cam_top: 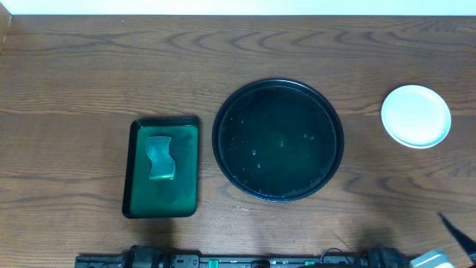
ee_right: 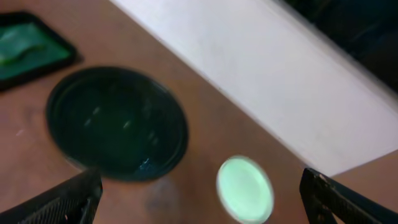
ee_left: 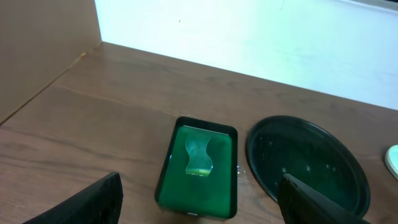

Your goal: Clean dirty plates on tray and stack at the side

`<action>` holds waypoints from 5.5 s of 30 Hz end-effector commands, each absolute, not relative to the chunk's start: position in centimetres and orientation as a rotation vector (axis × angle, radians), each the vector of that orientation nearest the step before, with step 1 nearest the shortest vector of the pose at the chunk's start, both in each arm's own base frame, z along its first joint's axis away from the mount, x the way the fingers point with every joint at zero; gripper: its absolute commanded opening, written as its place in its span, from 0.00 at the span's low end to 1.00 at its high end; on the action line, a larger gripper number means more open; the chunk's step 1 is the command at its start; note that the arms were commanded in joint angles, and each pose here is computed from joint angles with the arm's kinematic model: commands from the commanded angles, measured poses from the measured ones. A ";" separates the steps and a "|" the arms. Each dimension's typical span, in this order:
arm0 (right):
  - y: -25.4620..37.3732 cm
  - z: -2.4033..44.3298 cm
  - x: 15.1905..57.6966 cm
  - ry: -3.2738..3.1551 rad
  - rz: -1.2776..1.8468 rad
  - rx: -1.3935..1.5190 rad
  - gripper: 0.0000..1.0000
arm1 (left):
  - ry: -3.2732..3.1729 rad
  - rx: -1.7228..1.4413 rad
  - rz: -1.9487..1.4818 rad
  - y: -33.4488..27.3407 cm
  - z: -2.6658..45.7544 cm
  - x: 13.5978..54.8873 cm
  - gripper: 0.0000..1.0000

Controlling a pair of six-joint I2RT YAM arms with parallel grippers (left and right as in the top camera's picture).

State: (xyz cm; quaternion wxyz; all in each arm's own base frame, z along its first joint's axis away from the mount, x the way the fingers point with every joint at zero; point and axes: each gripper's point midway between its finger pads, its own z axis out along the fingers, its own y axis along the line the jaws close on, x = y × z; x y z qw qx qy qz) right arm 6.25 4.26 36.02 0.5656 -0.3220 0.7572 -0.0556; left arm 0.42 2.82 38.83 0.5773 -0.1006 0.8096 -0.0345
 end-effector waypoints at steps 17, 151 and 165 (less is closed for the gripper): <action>4.1 32.9 5.0 1.924 -0.081 -0.773 0.99 | 1.958 -0.239 -0.049 3.1 37.1 -0.5 0.80; 4.1 32.9 5.0 1.924 -0.081 -0.773 0.99 | 1.707 -0.278 -0.162 0.6 13.6 24.4 0.80; 4.1 32.9 5.0 1.924 -0.081 -0.773 0.99 | 1.707 -0.278 -0.162 0.6 13.6 24.4 0.80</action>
